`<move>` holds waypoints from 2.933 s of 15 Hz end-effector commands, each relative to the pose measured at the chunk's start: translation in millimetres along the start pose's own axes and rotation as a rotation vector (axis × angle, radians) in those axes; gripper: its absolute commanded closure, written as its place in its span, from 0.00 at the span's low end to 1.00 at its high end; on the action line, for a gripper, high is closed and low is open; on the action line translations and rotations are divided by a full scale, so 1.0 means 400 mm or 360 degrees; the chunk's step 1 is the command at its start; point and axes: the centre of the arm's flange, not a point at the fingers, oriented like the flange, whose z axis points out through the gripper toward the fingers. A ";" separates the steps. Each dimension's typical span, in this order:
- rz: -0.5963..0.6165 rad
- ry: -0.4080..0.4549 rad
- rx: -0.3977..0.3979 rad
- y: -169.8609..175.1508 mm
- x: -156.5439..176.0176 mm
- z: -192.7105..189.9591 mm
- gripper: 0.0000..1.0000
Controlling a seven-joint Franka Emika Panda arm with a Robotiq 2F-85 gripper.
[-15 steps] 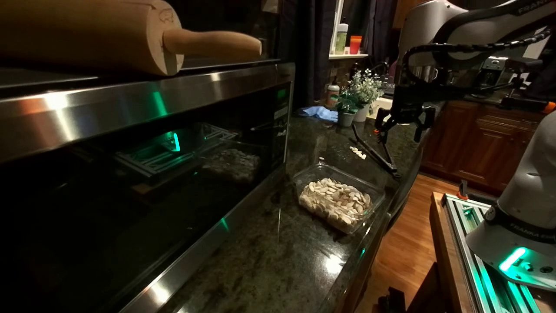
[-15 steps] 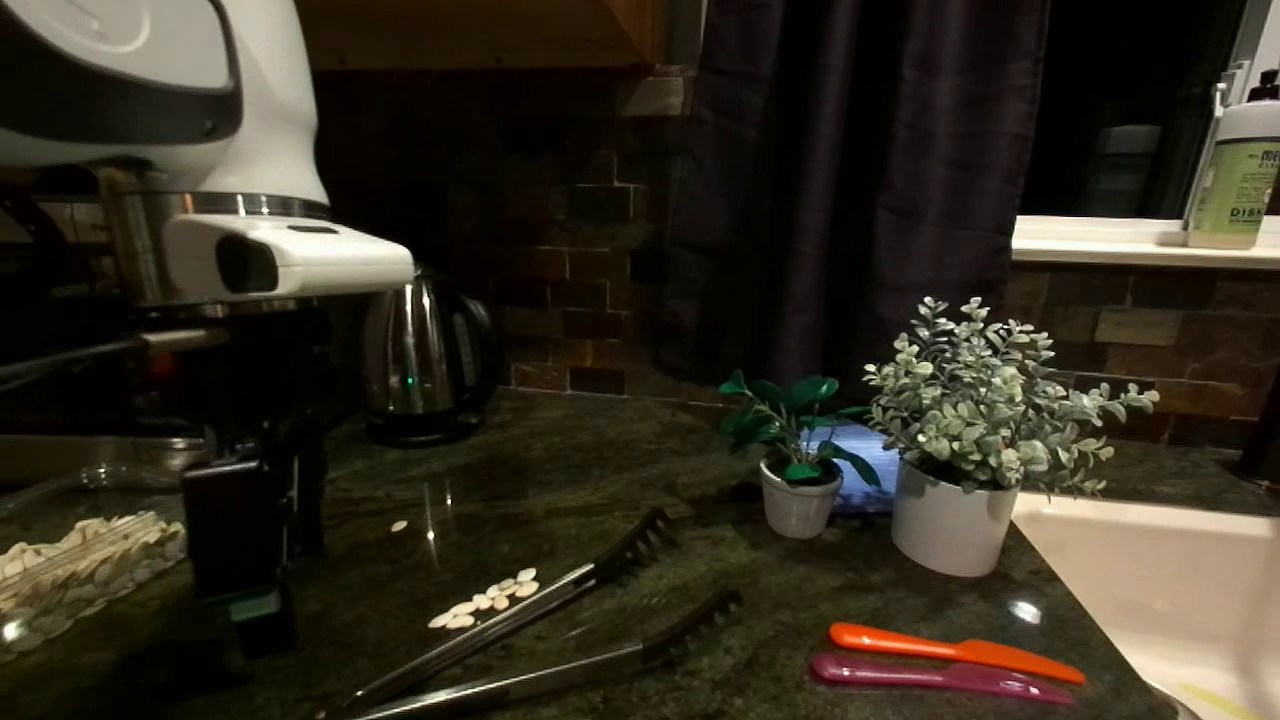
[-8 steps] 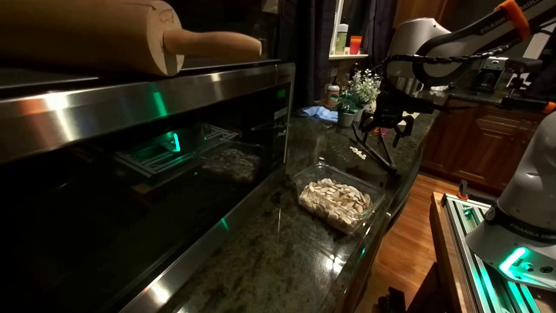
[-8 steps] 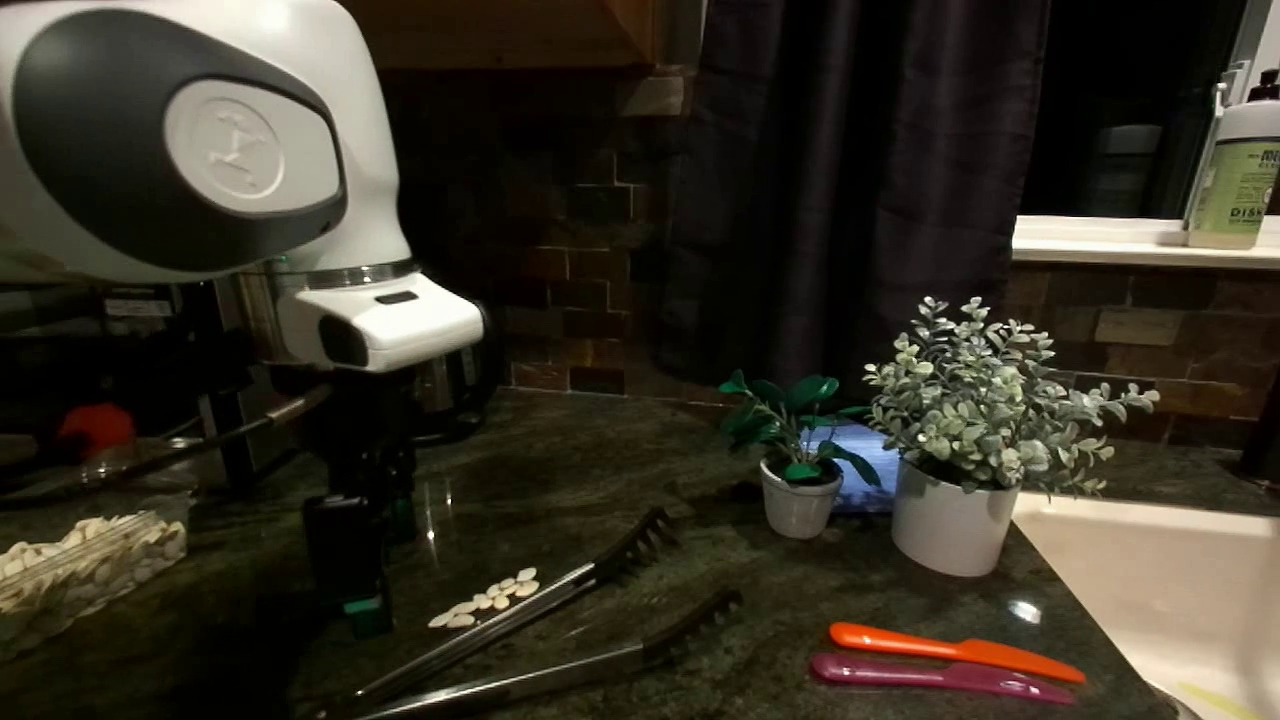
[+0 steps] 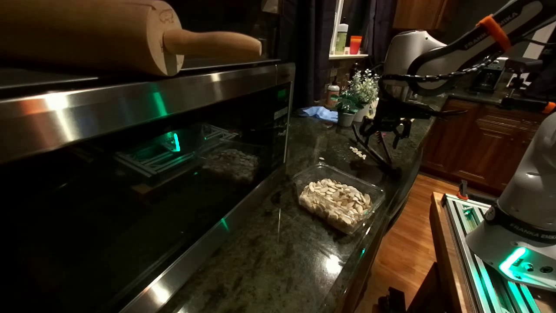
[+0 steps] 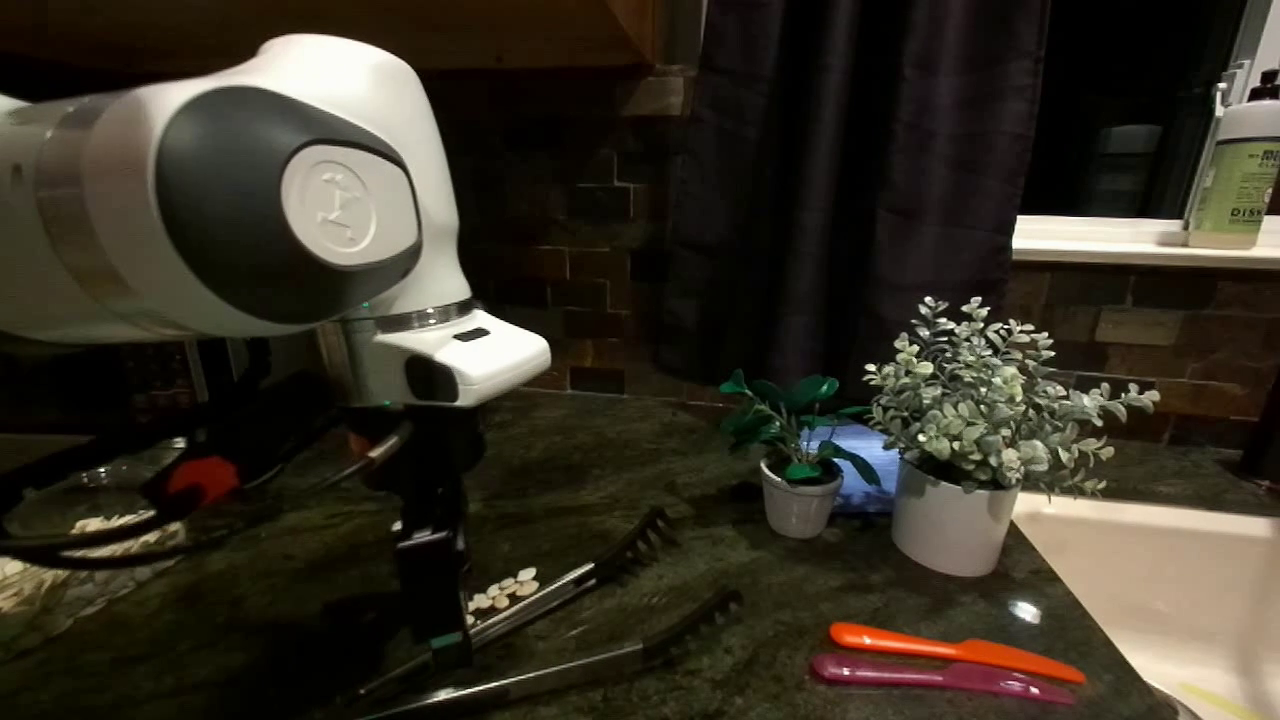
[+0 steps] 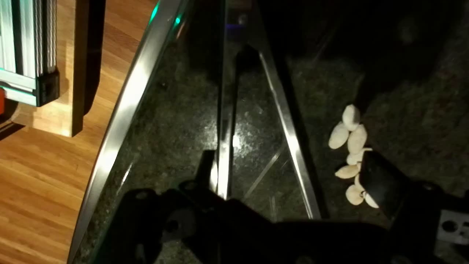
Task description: Use the tongs to pick up a bean and put it inside the container
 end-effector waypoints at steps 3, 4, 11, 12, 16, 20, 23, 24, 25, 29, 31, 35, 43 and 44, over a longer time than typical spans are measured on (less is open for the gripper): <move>0.0012 0.0027 0.0031 0.103 -0.029 0.069 0.00; 0.0016 0.0013 0.0041 0.101 -0.030 0.075 0.00; 0.0063 -0.0015 -0.0013 0.106 -0.025 0.121 0.00; 0.0079 -0.0015 -0.0004 0.103 -0.023 0.124 0.00; 0.0113 -0.0026 0.0005 0.098 -0.017 0.141 0.00; 0.0162 -0.0040 0.0000 0.104 -0.008 0.149 0.32; 0.0184 -0.0027 0.0014 0.098 0.001 0.138 0.55; 0.0193 -0.0016 0.0023 0.096 0.002 0.134 0.63; 0.0205 -0.0011 0.0033 0.095 0.002 0.131 0.69; 0.0228 -0.0001 0.0047 0.094 0.005 0.124 0.90; 0.0226 0.0001 0.0055 0.096 0.004 0.117 0.92; 0.0199 -0.0006 0.0084 0.097 -0.016 0.068 0.92; 0.0005 0.0015 0.0066 0.060 -0.114 -0.041 0.92; -0.0029 0.0011 0.0053 0.054 -0.132 -0.053 0.92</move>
